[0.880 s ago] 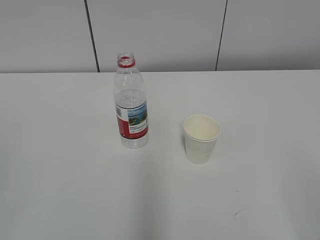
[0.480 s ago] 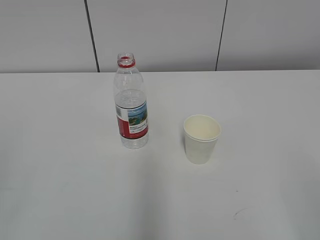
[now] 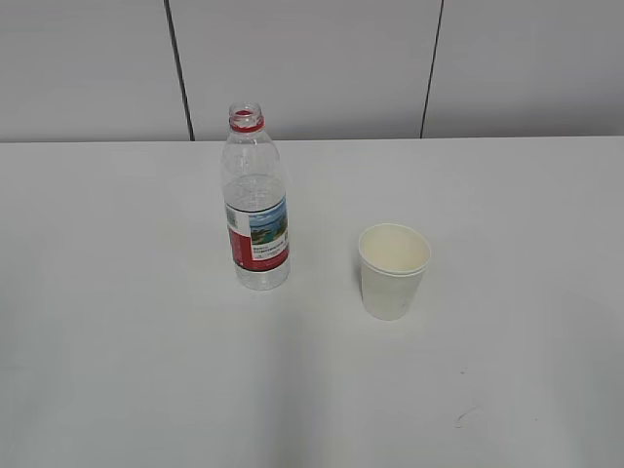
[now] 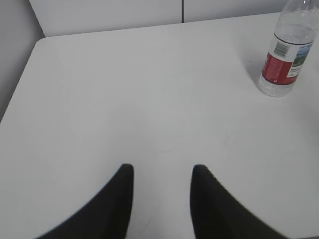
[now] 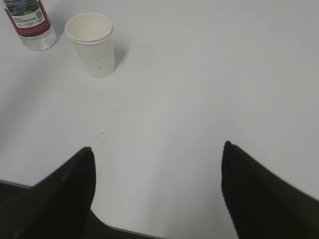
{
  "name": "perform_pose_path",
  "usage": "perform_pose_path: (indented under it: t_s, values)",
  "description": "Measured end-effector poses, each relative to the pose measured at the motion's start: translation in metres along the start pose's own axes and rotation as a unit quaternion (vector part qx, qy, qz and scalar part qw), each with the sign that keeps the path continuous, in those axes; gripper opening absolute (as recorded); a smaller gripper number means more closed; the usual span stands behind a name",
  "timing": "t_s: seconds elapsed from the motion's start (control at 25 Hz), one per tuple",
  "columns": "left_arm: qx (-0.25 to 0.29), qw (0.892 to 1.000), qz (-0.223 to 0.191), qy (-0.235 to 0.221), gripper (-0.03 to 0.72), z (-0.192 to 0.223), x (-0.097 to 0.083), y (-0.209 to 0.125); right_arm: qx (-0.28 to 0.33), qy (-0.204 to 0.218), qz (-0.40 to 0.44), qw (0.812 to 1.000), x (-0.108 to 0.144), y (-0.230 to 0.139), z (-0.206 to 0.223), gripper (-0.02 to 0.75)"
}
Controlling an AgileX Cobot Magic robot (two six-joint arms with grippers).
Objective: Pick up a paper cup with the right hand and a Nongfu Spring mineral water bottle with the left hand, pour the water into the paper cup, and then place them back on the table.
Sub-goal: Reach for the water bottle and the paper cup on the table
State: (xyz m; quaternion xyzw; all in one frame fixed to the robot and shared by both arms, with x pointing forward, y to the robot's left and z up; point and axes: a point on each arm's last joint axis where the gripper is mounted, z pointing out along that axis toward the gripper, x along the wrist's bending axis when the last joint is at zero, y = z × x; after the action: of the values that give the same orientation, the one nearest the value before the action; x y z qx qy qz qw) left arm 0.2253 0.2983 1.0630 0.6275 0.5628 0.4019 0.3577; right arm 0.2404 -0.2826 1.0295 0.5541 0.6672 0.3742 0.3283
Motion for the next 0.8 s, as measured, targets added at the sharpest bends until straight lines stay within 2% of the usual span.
perform_pose_path:
  t_s: [0.8]
  values:
    - [0.0,1.0,0.0,0.0,0.239,0.0,0.0,0.0,0.0,0.0,0.0,1.0,0.0,0.0,0.0,0.581]
